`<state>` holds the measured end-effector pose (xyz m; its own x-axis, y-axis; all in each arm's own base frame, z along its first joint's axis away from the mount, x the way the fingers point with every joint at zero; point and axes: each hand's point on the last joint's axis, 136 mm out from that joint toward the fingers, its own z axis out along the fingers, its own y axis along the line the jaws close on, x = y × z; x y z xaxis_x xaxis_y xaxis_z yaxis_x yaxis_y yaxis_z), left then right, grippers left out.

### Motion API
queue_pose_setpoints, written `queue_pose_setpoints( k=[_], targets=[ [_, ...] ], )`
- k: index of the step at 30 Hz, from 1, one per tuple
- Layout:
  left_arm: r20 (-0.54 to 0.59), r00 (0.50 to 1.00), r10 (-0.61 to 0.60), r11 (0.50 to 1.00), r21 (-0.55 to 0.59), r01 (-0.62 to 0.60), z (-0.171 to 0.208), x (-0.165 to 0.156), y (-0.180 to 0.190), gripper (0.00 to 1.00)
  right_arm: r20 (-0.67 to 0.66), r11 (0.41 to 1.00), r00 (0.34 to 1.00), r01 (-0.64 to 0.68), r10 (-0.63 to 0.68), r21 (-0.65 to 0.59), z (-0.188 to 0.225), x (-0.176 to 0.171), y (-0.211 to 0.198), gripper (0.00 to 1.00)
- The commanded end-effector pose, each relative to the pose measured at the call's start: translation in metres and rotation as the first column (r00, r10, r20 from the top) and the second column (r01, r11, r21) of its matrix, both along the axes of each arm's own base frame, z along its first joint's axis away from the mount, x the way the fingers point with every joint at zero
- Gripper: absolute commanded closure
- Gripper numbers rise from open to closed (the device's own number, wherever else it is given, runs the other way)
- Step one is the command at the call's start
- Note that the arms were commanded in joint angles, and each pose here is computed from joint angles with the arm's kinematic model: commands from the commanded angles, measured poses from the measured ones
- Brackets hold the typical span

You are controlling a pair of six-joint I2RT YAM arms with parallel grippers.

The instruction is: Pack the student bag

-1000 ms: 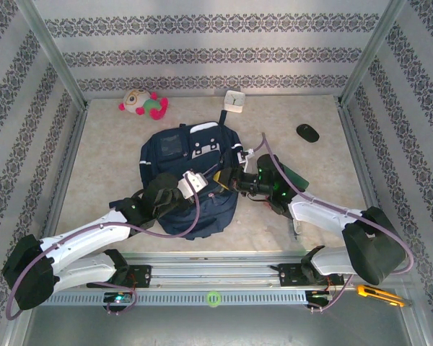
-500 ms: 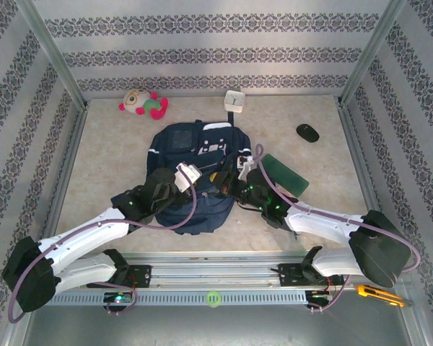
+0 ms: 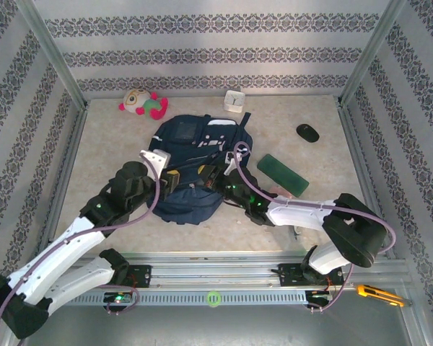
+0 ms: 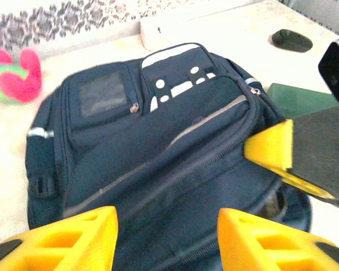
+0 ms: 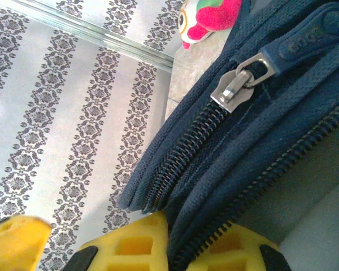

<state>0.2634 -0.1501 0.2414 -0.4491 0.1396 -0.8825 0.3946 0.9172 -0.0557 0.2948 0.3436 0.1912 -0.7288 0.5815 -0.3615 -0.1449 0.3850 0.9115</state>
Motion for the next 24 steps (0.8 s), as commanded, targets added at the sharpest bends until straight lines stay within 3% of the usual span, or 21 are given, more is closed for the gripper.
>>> queue_pose_setpoints(
  k=[1, 10, 14, 21, 24],
  targets=[
    [-0.213, 0.974, 0.075, 0.994, -0.067, -0.091, -0.028, -0.023, 0.01, 0.5, 0.085, 0.995, 0.996, 0.015, -0.024, 0.099, 0.038, 0.008, 0.01, 1.0],
    [-0.401, 0.915, 0.048, 0.963, -0.224, -0.149, -0.062, -0.03, -0.04, 0.51, 0.078, 0.995, 0.997, 0.003, -0.011, 0.102, 0.036, 0.009, 0.017, 1.0],
    [-0.408, 0.912, 0.037, 0.967, -0.217, -0.136, -0.072, -0.023, -0.059, 0.51, 0.073, 0.994, 0.997, -0.013, 0.005, 0.11, 0.036, 0.01, 0.022, 1.0],
    [-0.374, 0.922, 0.102, 0.972, -0.16, -0.172, -0.081, -0.007, -0.06, 0.52, 0.075, 0.992, 0.997, -0.031, 0.022, 0.12, 0.038, 0.008, 0.026, 1.0],
    [-0.344, 0.93, 0.13, 0.971, -0.145, -0.19, -0.078, -0.002, -0.055, 0.64, 0.083, 0.993, 0.996, -0.032, 0.022, 0.116, 0.039, 0.008, 0.025, 1.0]
  ],
)
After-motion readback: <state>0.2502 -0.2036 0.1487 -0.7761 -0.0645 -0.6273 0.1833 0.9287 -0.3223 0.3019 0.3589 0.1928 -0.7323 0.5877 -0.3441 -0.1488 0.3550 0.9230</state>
